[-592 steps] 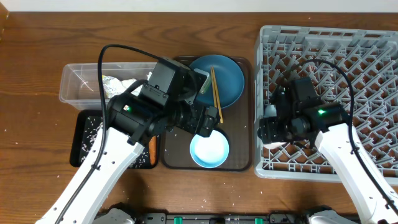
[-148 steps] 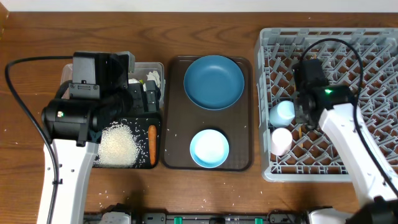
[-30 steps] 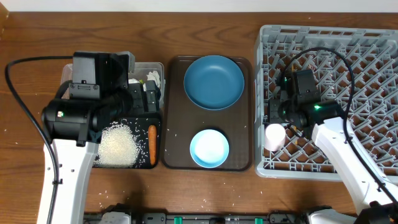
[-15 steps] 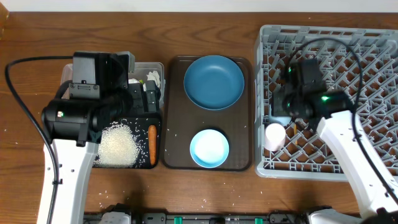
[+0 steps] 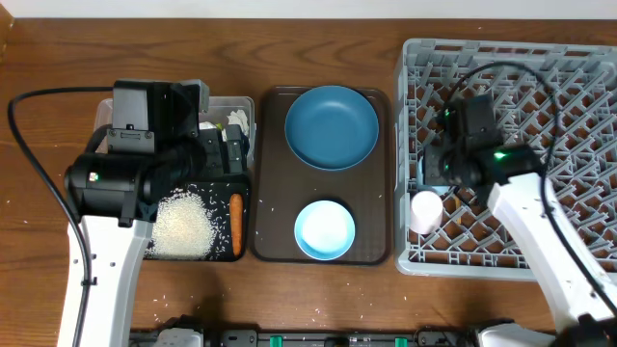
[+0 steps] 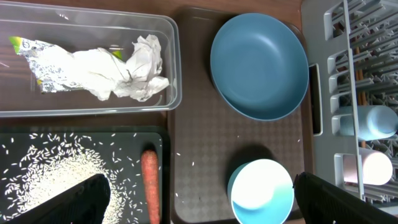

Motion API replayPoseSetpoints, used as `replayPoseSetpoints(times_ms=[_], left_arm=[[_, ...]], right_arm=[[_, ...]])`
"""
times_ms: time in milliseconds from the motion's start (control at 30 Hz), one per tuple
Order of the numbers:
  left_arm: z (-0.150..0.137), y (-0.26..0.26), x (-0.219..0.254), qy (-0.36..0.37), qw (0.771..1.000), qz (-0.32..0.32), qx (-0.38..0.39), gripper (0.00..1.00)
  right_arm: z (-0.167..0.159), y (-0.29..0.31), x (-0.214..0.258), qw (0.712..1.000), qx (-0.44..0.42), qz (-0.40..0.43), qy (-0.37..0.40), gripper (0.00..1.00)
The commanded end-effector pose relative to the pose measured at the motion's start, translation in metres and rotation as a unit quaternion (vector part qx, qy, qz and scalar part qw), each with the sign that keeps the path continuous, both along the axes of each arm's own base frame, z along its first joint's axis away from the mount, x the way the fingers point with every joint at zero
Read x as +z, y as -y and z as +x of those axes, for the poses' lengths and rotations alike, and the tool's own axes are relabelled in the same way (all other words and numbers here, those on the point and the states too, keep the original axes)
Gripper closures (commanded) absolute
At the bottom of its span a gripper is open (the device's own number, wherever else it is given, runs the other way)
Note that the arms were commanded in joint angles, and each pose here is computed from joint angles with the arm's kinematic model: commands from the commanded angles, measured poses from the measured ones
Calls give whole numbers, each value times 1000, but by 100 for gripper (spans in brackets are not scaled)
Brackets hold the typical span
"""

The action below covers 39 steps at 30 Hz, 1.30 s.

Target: Sort waste into correct bins and load items into the dishwasher rack

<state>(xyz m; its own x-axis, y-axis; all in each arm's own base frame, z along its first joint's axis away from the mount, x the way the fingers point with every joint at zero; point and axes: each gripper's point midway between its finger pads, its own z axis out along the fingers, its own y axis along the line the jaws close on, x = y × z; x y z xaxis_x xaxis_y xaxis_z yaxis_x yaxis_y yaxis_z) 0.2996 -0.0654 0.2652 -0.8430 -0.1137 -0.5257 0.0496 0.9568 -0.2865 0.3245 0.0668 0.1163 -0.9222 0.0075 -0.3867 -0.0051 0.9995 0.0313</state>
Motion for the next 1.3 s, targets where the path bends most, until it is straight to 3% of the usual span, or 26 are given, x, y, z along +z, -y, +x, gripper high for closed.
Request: replayPoseSetpoints(times_ms=[0,233,600,800,900,1067,1267], left_arm=[[1,-3,0,-1,1000,4,6,3],[1,-3,0,-1,1000,4,6,3],[1,-3,0,-1,1000,4,6,3],[1,-3,0,-1,1000,4,6,3],[1,-3,0,-1,1000,4,6,3],[1,-3,0,-1,1000,4,6,3],[1,-3,0,-1,1000,4,6,3]], right_arm=[[-11,9,-34,999,-8,-20,-36,99],[-13,19,-41,998,-16,-46,-42,99],[-6,5,78,998,-4,-3,55,99],[-31,-20,88,996,34,68,36,98],[-42,-32,83,994,48,93,9,90],[-48,-39,67,995,41,93,-21,66],[-48,-45,37,994,44,88,-48,65]])
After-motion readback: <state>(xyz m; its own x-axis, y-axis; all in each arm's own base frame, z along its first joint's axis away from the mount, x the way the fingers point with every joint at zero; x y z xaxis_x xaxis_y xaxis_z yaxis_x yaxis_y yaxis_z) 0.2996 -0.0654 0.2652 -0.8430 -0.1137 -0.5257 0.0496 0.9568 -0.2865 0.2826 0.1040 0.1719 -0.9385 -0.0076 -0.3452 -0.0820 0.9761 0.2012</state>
